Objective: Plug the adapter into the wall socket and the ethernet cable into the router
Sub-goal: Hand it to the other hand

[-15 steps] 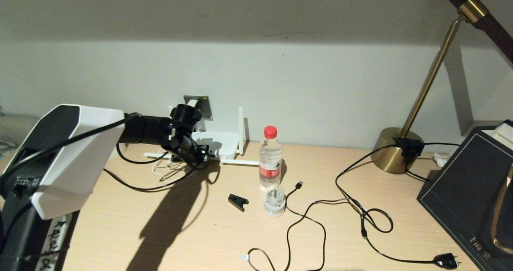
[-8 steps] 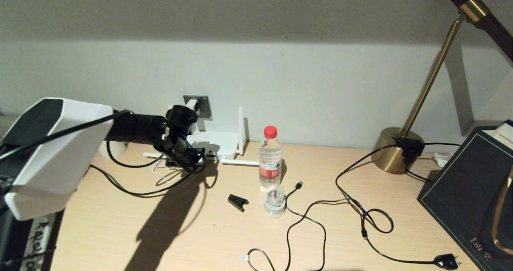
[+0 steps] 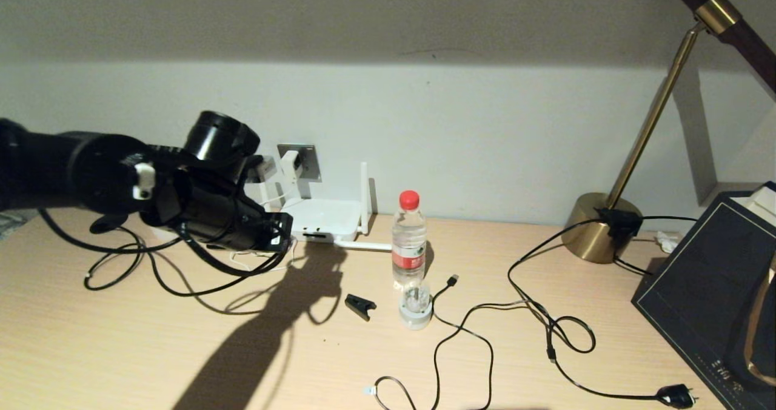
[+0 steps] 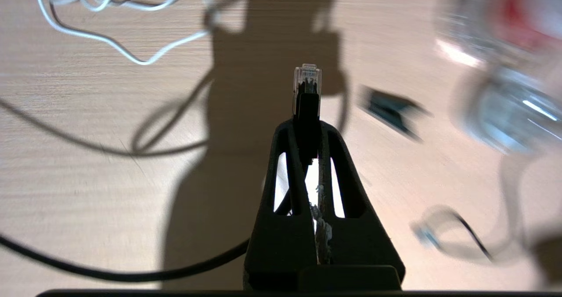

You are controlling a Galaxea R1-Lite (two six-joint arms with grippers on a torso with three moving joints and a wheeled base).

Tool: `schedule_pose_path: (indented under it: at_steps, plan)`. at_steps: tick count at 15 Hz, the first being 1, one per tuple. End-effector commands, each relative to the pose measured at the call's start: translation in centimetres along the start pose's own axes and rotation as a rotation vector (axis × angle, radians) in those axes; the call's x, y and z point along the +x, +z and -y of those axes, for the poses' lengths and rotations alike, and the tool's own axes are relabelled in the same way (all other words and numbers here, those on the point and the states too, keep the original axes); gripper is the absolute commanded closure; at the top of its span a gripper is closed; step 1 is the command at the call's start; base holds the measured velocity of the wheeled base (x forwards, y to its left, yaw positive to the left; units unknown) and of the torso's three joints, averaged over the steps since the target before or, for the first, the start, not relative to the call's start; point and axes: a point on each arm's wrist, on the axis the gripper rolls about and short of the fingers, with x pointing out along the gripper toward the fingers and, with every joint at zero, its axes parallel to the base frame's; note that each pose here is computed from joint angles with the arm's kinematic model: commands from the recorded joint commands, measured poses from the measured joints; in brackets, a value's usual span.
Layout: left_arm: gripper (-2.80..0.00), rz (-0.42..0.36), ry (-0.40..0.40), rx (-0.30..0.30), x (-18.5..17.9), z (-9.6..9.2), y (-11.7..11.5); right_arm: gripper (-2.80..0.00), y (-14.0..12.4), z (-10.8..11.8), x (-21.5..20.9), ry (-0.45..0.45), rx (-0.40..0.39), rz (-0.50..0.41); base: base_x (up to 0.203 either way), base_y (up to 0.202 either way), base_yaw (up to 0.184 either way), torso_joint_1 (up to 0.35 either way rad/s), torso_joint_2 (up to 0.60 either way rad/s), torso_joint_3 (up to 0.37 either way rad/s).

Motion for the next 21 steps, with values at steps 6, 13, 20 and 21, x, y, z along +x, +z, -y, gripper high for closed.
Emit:
schedule_pose_path:
  at_steps: [6, 13, 20, 21]
  plan:
    - [0.00, 0.296, -0.346, 0.470, -17.1, 4.3, -6.4, 0.00, -0.3, 0.0, 0.1, 0.001, -0.001, -0.009, 0.000, 0.000, 0.000, 0.000, 0.00, 0.000]
    - [0.00, 0.477, 0.036, 0.776, -19.4, 6.5, -6.9, 0.00, -0.3, 0.0, 0.1, 0.007, -0.060, -0.010, 0.000, 0.000, 0.000, 0.000, 0.00, 0.000]
    - [0.00, 0.698, 0.121, 0.922, -19.5, 10.0, -5.4, 0.00, 12.7, -0.1, -1.4, 0.163, 0.197, 0.107, 0.000, 0.000, 0.000, 0.000, 0.00, 0.000]
    - [0.00, 0.731, 0.142, 0.961, -19.1, 10.1, -5.7, 0.00, 15.6, -0.2, -0.1, 0.256, 0.304, 0.015, 0.000, 0.000, 0.000, 0.000, 0.00, 0.000]
